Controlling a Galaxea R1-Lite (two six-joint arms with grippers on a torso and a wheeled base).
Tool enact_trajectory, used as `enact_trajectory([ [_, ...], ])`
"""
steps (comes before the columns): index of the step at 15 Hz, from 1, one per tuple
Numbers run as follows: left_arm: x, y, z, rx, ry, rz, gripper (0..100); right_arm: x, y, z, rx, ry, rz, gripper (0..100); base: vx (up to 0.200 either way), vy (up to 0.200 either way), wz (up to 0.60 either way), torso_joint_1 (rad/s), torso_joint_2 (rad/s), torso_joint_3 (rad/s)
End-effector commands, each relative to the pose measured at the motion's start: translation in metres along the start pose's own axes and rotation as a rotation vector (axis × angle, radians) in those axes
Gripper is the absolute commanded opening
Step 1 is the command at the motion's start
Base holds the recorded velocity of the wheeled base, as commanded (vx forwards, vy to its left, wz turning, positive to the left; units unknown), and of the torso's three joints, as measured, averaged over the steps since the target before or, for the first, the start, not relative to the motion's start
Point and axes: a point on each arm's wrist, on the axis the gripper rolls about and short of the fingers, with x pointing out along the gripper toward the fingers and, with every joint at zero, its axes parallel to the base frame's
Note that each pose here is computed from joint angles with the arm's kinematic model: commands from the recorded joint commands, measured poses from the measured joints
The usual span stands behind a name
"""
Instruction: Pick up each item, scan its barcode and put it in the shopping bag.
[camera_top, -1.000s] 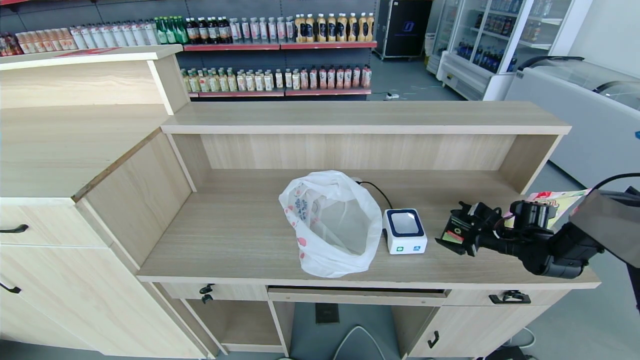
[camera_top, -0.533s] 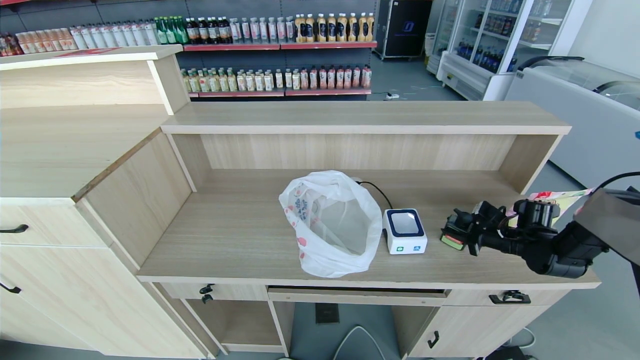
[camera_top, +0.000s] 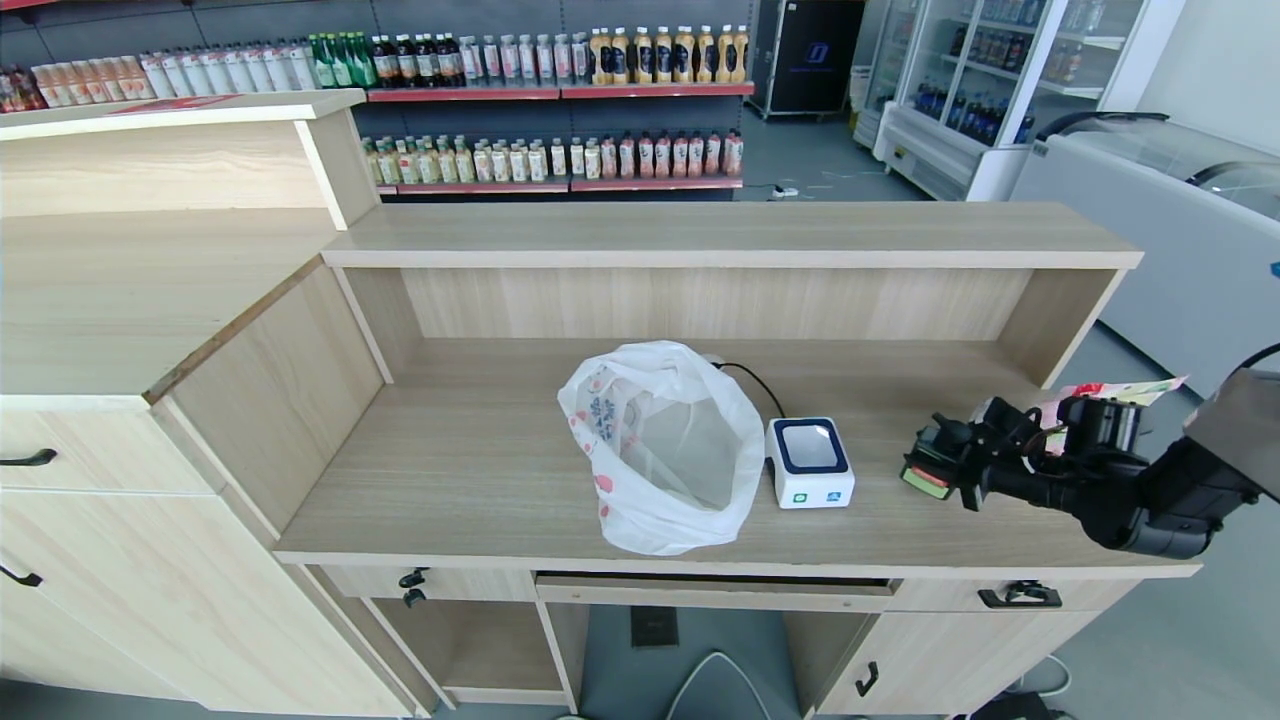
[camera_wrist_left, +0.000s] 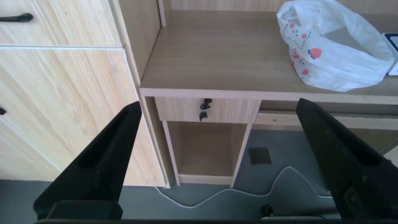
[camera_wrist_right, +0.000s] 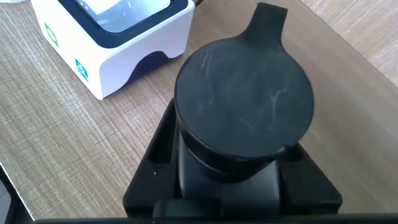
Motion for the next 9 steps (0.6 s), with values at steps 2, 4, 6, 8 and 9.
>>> enact_trajectory([
  [2,0.0,0.0,0.0,0.0,-0.001,0.001,100,-0.033,-0.014,0.028,-0.025,-0.004,-0.061,0,0.0,0.0,0.0,0.0,0.0,0.0],
  [4,0.0,0.0,0.0,0.0,-0.001,0.001,100,-0.053,-0.022,0.053,-0.066,-0.017,-0.102,0,0.0,0.0,0.0,0.0,0.0,0.0],
  [6,0.0,0.0,0.0,0.0,-0.001,0.001,100,-0.072,-0.028,0.095,-0.14,-0.058,-0.144,0,0.0,0.0,0.0,0.0,0.0,0.0],
  [8,0.0,0.0,0.0,0.0,-0.001,0.001,100,-0.1,-0.023,0.143,-0.214,-0.108,-0.172,0,0.0,0.0,0.0,0.0,0.0,0.0],
  [9,0.0,0.0,0.0,0.0,-0.001,0.001,100,-0.115,-0.014,0.165,-0.259,-0.135,-0.177,0,0.0,0.0,0.0,0.0,0.0,0.0],
])
